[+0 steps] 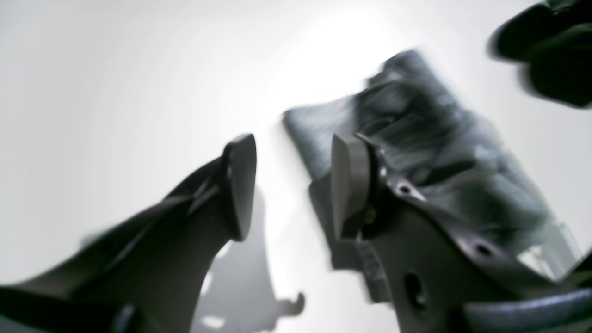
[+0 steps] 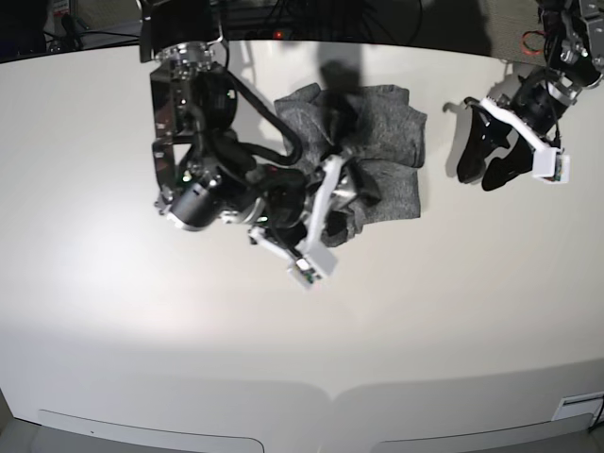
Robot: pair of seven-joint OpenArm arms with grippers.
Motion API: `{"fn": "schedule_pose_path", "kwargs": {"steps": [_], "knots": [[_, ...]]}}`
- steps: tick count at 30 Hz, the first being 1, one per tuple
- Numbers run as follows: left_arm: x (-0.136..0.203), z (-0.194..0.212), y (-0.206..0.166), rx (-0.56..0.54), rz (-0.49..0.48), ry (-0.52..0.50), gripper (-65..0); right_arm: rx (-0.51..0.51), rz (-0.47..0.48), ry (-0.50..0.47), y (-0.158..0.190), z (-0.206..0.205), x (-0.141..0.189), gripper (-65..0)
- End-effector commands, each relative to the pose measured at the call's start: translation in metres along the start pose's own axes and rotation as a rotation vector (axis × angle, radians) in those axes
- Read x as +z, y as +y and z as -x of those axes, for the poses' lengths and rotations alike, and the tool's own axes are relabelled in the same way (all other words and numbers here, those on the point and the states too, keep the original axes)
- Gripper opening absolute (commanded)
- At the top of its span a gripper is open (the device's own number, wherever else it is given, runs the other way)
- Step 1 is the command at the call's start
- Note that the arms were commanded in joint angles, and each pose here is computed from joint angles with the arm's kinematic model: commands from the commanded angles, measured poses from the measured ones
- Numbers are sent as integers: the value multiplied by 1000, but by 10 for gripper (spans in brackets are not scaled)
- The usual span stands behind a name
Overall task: Fold the T-shirt properly
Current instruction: 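Release the right gripper and move it away from the shirt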
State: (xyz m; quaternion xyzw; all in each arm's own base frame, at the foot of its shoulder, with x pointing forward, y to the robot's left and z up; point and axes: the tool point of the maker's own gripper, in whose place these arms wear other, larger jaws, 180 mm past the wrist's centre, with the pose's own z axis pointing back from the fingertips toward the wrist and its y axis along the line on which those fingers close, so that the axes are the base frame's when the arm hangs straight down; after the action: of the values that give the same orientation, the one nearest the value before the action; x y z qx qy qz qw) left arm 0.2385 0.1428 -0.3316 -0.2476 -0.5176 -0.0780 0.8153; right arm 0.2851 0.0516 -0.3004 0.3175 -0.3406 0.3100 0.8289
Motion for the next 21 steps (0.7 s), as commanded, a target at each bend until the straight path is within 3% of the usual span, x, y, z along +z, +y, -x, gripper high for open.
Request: {"fn": "schedule_pose_path", "kwargs": {"steps": [1,9,13,17,21], "knots": [[-2,-16,-13,-21,46,-47,-390,13,32,-46,-11,-12,10,-277],[-44,4,-90,-152,264,70,-390,-80,312,21,-109,36,84,-277],[-57,1,-108,-148,293,71,-390,-130,412,51,-137,61,119,-277],[-64,17,-123,-256,321,133,-390,-168,471,72,-150,80,142,-277],[-75,23,-121,-292,250,144,-390,-195,479,65,-152,86,151,-277]]}}
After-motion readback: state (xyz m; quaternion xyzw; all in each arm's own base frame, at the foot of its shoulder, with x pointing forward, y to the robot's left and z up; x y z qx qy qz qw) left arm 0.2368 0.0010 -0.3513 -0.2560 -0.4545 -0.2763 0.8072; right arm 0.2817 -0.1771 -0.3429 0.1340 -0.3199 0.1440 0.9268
